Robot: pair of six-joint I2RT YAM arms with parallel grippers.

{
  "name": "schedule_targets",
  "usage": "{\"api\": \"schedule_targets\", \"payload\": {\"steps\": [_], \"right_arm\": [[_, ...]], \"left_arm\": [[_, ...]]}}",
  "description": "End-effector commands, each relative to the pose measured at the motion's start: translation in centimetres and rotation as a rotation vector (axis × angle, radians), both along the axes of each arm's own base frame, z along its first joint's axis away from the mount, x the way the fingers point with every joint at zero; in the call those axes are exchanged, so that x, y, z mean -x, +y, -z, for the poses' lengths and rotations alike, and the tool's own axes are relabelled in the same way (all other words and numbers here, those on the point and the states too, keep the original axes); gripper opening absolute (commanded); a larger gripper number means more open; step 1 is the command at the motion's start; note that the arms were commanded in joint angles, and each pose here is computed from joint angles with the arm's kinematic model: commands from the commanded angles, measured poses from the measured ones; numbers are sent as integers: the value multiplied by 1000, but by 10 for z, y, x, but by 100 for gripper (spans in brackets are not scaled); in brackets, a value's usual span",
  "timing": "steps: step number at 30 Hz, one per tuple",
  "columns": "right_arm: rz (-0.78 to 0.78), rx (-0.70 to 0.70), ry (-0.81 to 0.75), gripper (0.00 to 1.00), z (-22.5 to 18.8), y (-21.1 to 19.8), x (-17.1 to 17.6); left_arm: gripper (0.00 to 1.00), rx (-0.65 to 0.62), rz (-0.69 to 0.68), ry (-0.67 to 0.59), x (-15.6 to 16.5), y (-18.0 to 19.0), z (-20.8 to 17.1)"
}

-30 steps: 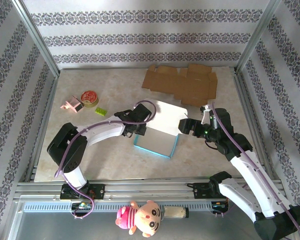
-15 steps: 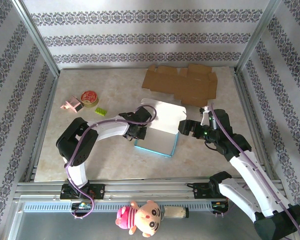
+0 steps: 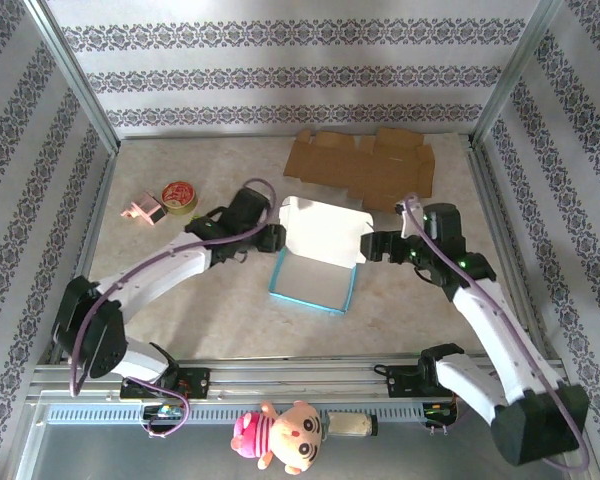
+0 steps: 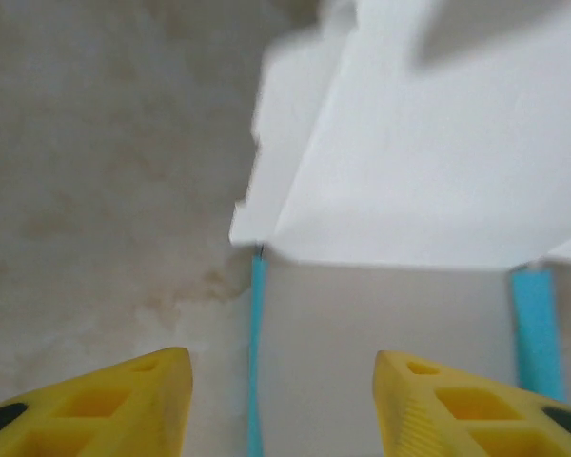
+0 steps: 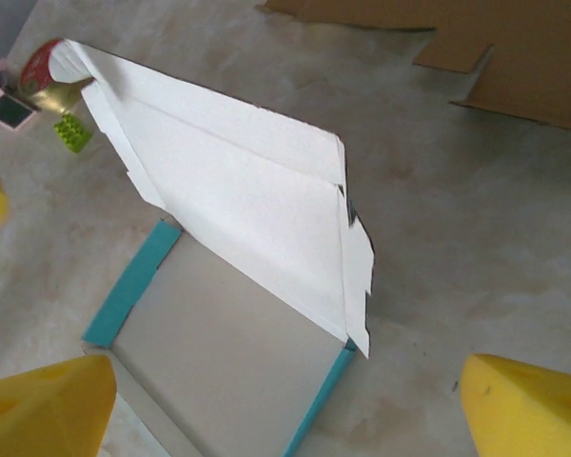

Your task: Fold the paper box

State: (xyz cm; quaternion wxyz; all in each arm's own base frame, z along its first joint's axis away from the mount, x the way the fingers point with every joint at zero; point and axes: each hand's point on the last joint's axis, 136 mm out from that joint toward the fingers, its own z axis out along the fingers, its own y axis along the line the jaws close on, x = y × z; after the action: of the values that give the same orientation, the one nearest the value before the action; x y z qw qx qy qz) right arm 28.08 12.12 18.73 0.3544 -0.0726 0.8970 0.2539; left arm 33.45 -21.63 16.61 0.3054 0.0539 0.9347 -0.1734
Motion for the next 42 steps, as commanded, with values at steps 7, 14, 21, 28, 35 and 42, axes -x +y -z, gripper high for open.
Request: {"api": "schedule_targets", "payload": {"steps": [7,14,21,28,35,42], "right_arm": [[-120,11,-65,57,5,14,-52],[-128,74,-58,34,26,12,-56],[-148,84,-58,18,32,12,-55],[-167,88,-68,14,29,14,-55],[-118,122,-53,17,29,5,-58],[-82,126,-5,23,38,3,-55]], "left_arm": [[84,155,107,-23,-33,20,-27],[100,73,300,-139,-49,12,-30],[100,-31,451,-170,-71,1,-4],[95,-25,590,-128,-76,-15,15],[63,8,587,-118,-81,-22,21],[36,77,620,-98,-75,-32,20]]}}
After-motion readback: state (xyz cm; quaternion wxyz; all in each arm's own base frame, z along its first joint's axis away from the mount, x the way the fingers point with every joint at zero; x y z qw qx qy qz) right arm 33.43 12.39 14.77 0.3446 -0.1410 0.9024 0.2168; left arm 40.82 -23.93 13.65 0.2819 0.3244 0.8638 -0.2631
